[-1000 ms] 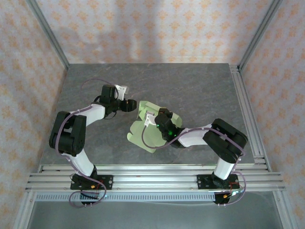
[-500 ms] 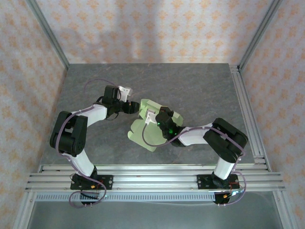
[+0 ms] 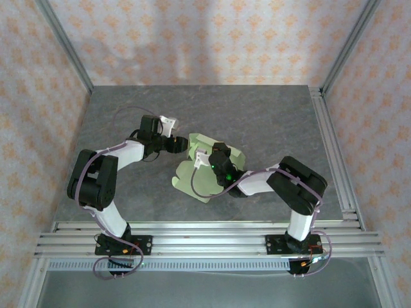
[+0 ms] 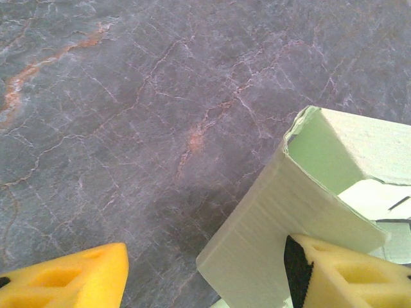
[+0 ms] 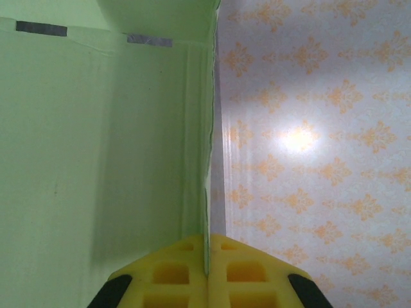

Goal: Fold the paper box

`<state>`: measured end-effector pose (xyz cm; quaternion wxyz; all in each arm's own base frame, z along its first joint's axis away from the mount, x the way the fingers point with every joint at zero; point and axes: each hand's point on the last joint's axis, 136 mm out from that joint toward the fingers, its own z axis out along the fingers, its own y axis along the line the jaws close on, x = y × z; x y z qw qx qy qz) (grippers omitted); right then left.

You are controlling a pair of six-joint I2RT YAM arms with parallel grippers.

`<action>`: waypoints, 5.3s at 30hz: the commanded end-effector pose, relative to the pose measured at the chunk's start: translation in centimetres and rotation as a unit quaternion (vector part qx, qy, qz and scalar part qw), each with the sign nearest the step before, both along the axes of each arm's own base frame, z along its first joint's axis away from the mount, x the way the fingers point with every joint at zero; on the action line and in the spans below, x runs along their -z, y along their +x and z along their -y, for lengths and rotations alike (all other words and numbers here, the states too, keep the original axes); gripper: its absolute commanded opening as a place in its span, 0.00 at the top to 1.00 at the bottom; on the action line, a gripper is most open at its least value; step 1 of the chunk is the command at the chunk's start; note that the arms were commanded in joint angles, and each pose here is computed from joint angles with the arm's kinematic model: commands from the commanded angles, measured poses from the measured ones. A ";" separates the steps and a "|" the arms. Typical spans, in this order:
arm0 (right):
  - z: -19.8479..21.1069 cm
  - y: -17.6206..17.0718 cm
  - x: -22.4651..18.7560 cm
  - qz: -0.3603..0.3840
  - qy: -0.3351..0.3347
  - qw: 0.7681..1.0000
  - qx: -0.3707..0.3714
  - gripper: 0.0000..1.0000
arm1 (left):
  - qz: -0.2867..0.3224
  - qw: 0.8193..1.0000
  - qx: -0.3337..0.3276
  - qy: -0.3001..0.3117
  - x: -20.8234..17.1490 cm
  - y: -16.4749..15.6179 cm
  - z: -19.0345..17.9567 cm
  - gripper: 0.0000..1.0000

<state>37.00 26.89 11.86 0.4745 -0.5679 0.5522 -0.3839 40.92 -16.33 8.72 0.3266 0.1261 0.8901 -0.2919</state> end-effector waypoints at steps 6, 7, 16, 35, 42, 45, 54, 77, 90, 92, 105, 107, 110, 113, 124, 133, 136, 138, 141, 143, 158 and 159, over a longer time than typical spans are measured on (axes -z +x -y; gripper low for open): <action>-0.2 0.6 -1.2 0.016 0.006 1.000 0.010 0.97 | -0.004 0.999 0.047 -0.007 0.0 -1.4 2.0 0.34; -0.2 0.6 -1.3 0.017 0.007 1.000 0.010 0.96 | -0.005 0.999 0.052 -0.008 0.1 -1.6 2.3 0.34; -0.5 0.7 -1.7 0.016 0.011 1.000 0.009 0.96 | -0.013 0.997 0.073 0.001 0.4 -1.7 3.3 0.34; -0.9 1.3 -1.6 0.008 0.021 1.000 0.012 0.96 | -0.014 0.993 0.106 -0.044 -0.9 -2.0 4.9 0.40; -0.5 1.1 -1.7 0.009 0.025 1.000 0.014 0.96 | 0.044 0.998 0.022 -0.028 -2.6 -0.3 1.3 0.38; -0.3 1.0 -1.7 0.009 0.027 0.999 0.016 0.96 | 0.055 0.998 0.001 -0.033 -3.4 0.3 0.0 0.38; 0.1 0.8 -1.8 0.011 0.029 0.999 0.021 0.96 | 0.075 0.994 -0.052 -0.060 -4.6 2.2 -2.4 0.38; -0.1 1.1 -2.0 0.015 0.034 0.999 0.026 0.96 | -0.006 0.998 0.032 -0.048 -0.7 1.8 0.8 0.42; -0.2 1.2 -2.1 0.016 0.036 0.999 0.027 0.96 | -0.018 0.996 0.080 -0.046 -0.3 0.6 3.5 0.41; -0.2 1.2 -2.0 0.014 0.035 0.999 0.027 0.96 | -0.018 0.995 0.085 -0.043 -0.3 0.5 3.8 0.41; -0.4 0.6 -0.9 -0.041 0.047 0.998 0.023 0.96 | -0.020 0.994 0.103 -0.044 -0.2 0.1 5.0 0.41; -0.4 0.5 -0.6 -0.050 0.046 0.997 0.023 0.97 | -0.021 0.994 0.103 -0.044 -0.2 0.2 5.2 0.41; -0.3 0.5 -0.5 -0.053 0.045 0.997 0.025 0.97 | -0.020 0.994 0.101 -0.044 -0.1 0.6 5.3 0.41; -0.3 0.4 -0.5 -0.058 0.050 0.997 0.025 0.97 | -0.022 0.994 0.100 -0.044 0.1 0.8 5.4 0.42; -0.7 -0.2 -0.5 -0.093 0.076 0.993 0.021 0.97 | -0.022 0.994 0.097 -0.050 0.1 1.4 5.9 0.48; -0.7 -0.2 -0.6 -0.096 0.082 0.992 0.026 0.97 | -0.025 0.995 0.090 -0.034 0.8 1.3 5.9 0.57; -0.6 -0.2 -0.6 -0.096 0.084 0.991 0.027 0.96 | -0.021 0.995 0.092 -0.033 0.7 1.1 5.9 0.65; -0.6 -0.2 -0.6 -0.096 0.085 0.991 0.028 0.96 | -0.019 0.994 0.099 -0.039 0.5 0.8 6.2 0.71; -0.6 -0.4 -0.5 -0.097 0.086 0.991 0.029 0.96 | -0.017 0.994 0.106 -0.032 0.5 0.5 6.5 0.73; -0.6 -0.4 -0.5 -0.097 0.090 0.991 0.030 0.95 | -0.017 0.994 0.108 -0.027 0.6 0.5 6.5 0.78; -1.3 -3.8 -4.1 -0.182 0.328 0.926 0.027 0.28 | 0.004 0.995 0.097 0.015 0.7 0.7 6.4 0.84; -1.5 -4.3 -4.7 -0.196 0.361 0.912 0.023 0.26 | 0.005 0.995 0.094 0.018 0.6 0.7 6.4 0.85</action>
